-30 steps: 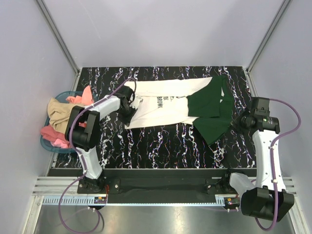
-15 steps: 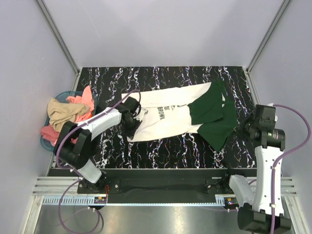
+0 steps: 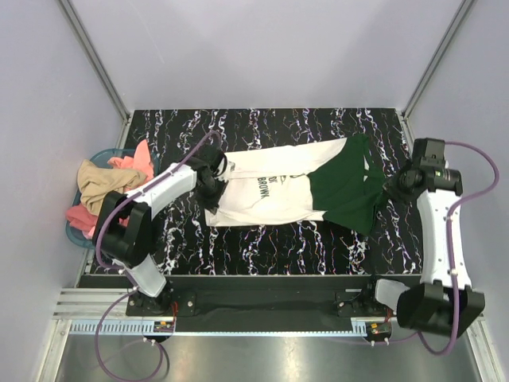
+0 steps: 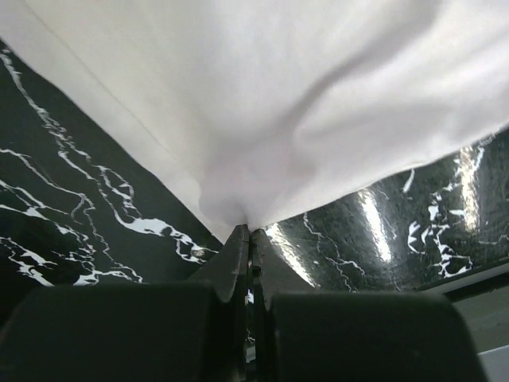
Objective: Fold and stack the t-shirts
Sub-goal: Fold the tshirt
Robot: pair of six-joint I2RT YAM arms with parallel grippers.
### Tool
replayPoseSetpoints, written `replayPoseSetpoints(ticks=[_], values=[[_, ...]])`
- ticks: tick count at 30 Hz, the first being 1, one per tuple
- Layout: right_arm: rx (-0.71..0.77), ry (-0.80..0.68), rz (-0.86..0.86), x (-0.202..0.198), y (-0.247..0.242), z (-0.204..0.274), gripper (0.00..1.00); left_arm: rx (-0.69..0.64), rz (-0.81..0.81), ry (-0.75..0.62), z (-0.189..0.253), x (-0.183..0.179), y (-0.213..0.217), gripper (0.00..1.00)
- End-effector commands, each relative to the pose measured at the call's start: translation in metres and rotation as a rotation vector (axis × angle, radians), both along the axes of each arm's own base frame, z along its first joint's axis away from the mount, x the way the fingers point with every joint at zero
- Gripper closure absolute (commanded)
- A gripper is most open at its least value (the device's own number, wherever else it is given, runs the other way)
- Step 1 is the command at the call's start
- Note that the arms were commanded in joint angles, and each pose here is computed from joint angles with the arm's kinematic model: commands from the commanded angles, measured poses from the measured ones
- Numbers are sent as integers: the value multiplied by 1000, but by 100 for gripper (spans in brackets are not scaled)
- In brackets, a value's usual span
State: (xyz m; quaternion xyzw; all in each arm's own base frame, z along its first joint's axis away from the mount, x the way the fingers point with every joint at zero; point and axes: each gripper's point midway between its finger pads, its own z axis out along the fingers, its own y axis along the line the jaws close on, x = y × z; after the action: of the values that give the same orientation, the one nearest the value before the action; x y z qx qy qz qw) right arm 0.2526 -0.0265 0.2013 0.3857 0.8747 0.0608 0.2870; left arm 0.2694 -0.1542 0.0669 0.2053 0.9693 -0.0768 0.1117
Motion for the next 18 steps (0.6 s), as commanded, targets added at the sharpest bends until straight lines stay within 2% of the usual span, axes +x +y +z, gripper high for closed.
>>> replayPoseSetpoints(ticks=[1,8,18], values=[[-97,-64,4,36,-21,25,100,-8,75,-52,14,31,13,100],[-98,-49,49,83,-27,24,100,-23,111,-76,26,63,24,100],[-102,-42,112,141,-35,24,100,-9,161,-39,15,92,36,100]])
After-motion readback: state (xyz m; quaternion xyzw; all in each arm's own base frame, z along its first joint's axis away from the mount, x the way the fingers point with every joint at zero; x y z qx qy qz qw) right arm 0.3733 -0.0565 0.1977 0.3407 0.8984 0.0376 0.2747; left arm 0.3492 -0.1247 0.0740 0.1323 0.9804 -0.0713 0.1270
